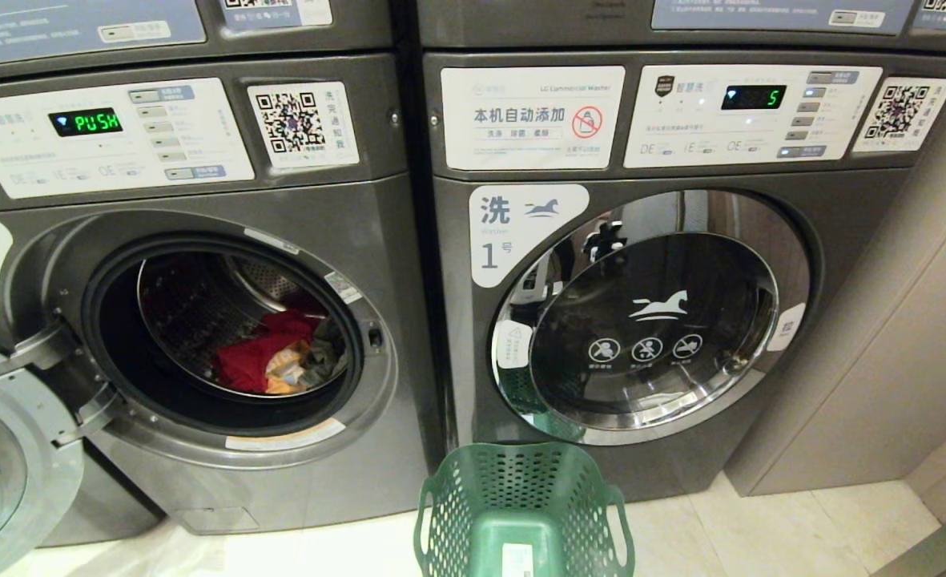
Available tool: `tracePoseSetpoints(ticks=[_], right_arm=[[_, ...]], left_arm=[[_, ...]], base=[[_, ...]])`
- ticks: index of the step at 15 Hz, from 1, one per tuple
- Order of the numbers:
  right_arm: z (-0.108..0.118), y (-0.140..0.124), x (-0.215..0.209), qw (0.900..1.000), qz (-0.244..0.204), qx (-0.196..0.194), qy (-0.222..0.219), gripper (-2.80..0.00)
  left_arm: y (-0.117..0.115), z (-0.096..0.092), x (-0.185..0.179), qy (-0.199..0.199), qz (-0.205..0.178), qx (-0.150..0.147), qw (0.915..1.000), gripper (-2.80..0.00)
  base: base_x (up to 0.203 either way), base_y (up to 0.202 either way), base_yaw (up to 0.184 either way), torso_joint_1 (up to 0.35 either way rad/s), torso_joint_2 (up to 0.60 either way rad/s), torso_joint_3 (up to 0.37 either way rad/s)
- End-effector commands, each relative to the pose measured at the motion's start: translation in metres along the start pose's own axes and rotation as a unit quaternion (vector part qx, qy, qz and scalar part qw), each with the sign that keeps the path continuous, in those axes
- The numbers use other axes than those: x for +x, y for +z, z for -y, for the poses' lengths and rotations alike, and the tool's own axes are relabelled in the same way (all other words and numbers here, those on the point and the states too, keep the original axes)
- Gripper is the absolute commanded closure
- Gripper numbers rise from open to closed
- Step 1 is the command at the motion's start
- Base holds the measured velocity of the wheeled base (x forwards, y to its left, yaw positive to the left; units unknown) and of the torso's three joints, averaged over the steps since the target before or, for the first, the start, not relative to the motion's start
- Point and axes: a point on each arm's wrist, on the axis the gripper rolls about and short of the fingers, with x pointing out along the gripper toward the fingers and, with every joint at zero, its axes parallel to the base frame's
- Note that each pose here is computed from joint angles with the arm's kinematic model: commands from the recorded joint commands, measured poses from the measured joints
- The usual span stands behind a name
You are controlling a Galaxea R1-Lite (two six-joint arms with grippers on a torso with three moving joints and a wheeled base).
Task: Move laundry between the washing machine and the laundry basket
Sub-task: Pick a cloth and place it into the basket
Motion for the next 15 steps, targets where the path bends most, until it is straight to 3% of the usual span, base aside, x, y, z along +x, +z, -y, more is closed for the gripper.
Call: tracePoseSetpoints(ticks=[1,9,15], right_arm=[[0.0,0.0,0.0001,1.0,0.0,0.0,0.0,0.0],[0.0,0.0,0.0001,1.0,0.0,-0.002,0.001,0.0],[-0.0001,0.0,0.0001,1.0,0.0,-0.006,0.001,0.0]], left_arm=[[-0.0028,-0.0001,0.0006,0.0,-0.003,-0.001,1.0,0.0],[-0.0024,0.0,0.0005,0.001,-0.003,-0.002,1.0,0.0],[-0.0025,-0.0001,0.0005,0.0,-0.003,-0.002,1.0,0.0]], base=[[0.0,0.0,0.0,0.0,0.0,0.0],[0.001,0.015,0.0,0.001,0.0,0.0],[0.0,0.186,-0.001,0.002,0.01,0.001]])
